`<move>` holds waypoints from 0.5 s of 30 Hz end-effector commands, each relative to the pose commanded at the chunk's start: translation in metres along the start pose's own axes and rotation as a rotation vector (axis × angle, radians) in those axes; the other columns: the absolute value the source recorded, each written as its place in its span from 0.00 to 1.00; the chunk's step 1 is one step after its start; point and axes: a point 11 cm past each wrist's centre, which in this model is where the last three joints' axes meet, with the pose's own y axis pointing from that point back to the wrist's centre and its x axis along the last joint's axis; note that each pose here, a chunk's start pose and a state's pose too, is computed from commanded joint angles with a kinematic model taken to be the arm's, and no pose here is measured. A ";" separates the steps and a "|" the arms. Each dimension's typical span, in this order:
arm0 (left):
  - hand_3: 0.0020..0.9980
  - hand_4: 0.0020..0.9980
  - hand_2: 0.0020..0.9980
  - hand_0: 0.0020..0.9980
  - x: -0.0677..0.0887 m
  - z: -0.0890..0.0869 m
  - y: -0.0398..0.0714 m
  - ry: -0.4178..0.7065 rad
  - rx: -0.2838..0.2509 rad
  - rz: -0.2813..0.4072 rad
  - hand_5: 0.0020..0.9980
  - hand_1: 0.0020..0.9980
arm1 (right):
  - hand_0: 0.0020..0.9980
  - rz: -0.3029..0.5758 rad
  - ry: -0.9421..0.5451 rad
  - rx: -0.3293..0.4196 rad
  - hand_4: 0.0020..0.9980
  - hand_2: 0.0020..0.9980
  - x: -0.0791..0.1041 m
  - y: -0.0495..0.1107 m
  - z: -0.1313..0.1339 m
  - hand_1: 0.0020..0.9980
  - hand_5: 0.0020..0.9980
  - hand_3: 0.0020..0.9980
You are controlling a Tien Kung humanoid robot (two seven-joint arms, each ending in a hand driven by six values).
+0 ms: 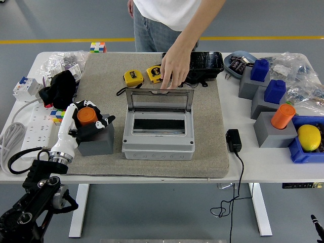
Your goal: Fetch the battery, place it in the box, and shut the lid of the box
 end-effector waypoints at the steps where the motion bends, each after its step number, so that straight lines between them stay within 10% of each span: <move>1: 0.06 1.00 0.05 0.02 0.000 0.001 0.000 0.001 -0.002 0.001 0.00 0.00 | 0.88 0.000 0.000 0.000 1.00 0.84 0.000 0.000 0.000 0.88 1.00 0.87; 15: 0.05 1.00 0.05 0.02 0.000 0.017 -0.010 -0.006 -0.048 0.005 0.00 0.00 | 0.88 -0.001 -0.002 0.003 1.00 0.83 0.000 0.000 -0.001 0.88 1.00 0.87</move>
